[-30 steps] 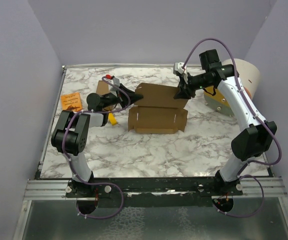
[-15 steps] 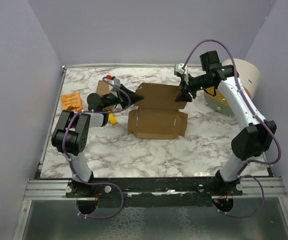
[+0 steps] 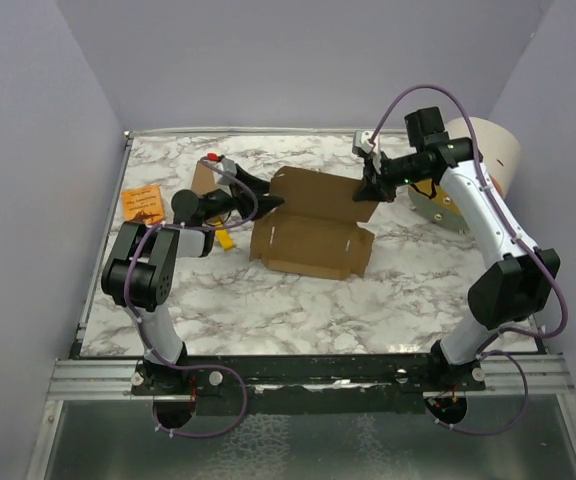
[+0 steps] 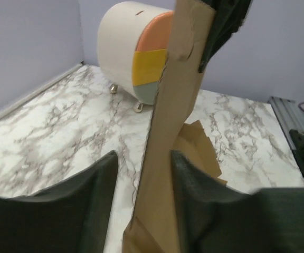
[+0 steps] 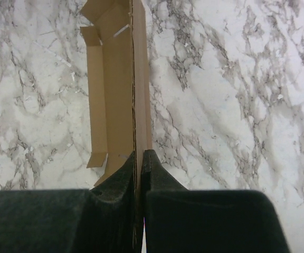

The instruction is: Fold the paper box

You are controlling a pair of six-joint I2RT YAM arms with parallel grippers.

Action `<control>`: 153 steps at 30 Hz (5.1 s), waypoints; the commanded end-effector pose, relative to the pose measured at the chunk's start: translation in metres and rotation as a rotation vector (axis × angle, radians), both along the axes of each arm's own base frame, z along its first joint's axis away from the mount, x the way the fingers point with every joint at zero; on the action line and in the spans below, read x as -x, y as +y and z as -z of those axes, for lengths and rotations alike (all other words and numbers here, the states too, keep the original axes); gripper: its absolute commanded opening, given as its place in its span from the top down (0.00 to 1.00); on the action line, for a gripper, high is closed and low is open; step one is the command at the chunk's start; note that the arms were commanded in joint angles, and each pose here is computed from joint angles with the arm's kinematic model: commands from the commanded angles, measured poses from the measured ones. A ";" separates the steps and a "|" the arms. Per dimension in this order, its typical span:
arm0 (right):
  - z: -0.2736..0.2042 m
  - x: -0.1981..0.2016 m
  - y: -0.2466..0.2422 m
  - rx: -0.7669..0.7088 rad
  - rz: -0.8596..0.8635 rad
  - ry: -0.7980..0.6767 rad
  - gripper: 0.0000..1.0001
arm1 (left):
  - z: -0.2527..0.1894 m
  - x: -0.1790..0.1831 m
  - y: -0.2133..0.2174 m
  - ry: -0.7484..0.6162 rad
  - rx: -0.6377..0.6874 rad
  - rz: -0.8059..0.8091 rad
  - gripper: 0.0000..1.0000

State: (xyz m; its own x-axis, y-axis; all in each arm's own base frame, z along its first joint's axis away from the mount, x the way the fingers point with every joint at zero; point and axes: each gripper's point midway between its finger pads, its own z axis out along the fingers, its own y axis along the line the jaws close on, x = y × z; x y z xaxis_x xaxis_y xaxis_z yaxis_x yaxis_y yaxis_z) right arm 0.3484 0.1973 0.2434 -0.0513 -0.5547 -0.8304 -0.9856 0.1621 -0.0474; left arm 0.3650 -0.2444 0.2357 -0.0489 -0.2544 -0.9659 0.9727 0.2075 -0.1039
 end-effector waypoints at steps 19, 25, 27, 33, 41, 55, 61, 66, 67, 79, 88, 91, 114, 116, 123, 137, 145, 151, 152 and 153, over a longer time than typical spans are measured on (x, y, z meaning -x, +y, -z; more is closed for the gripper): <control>-0.039 0.004 -0.018 0.032 -0.036 -0.374 0.99 | 0.032 0.003 0.116 -0.229 -0.047 -0.762 0.37; -0.024 0.006 -0.016 0.044 -0.068 -0.351 0.99 | 0.051 0.011 0.133 -0.222 -0.068 -0.859 0.39; -0.020 0.009 -0.012 0.040 -0.089 -0.334 0.99 | 0.055 0.012 0.130 -0.204 -0.073 -0.839 0.42; -0.001 0.021 -0.009 0.051 -0.120 -0.267 0.99 | 0.058 0.016 0.106 -0.229 -0.087 -0.687 0.43; 0.021 0.031 -0.011 0.062 -0.129 -0.204 0.99 | 0.067 0.010 0.089 -0.211 -0.094 -0.573 0.48; 0.022 0.027 -0.008 0.044 -0.121 -0.182 0.99 | 0.071 -0.003 0.058 -0.205 -0.084 -0.368 0.48; 0.022 0.026 -0.007 0.044 -0.121 -0.176 0.99 | 0.078 -0.002 0.045 -0.214 -0.097 -0.291 0.47; 0.023 0.026 -0.007 0.040 -0.123 -0.170 0.99 | 0.085 0.004 0.035 -0.209 -0.109 -0.229 0.45; 0.023 0.026 -0.006 0.039 -0.125 -0.168 0.99 | 0.086 0.004 0.034 -0.211 -0.109 -0.225 0.44; 0.023 0.029 -0.005 0.030 -0.135 -0.154 0.99 | 0.087 -0.006 0.025 -0.248 -0.109 -0.269 0.33; 0.021 0.030 -0.003 0.019 -0.144 -0.146 0.99 | 0.088 -0.011 0.016 -0.261 -0.127 -0.282 0.35; 0.021 0.032 -0.002 0.014 -0.146 -0.141 0.99 | 0.089 -0.011 0.013 -0.264 -0.129 -0.299 0.35; 0.037 0.022 -0.004 0.045 -0.088 -0.110 0.99 | 0.093 -0.020 0.009 -0.295 -0.132 -0.498 0.44; 0.039 0.015 -0.006 0.060 -0.056 -0.098 0.99 | 0.092 -0.021 0.008 -0.299 -0.128 -0.497 0.44; 0.041 0.006 -0.003 0.067 -0.015 0.015 0.99 | 0.085 -0.028 0.007 -0.315 -0.113 -0.509 0.44; 0.033 0.012 0.004 0.033 -0.033 0.114 0.99 | 0.081 -0.043 0.007 -0.311 -0.094 -0.550 0.49; 0.036 0.014 0.006 0.026 -0.037 0.136 0.99 | 0.085 -0.048 0.006 -0.297 -0.095 -0.590 0.44; 0.043 0.006 0.005 0.041 -0.013 0.164 0.99 | 0.085 -0.050 -0.003 -0.317 -0.090 -0.549 0.45; 0.045 0.005 0.005 0.045 -0.008 0.171 0.99 | 0.084 -0.050 -0.005 -0.324 -0.089 -0.539 0.45; 0.046 0.003 0.005 0.047 -0.003 0.179 0.99 | 0.084 -0.050 -0.006 -0.332 -0.089 -0.527 0.45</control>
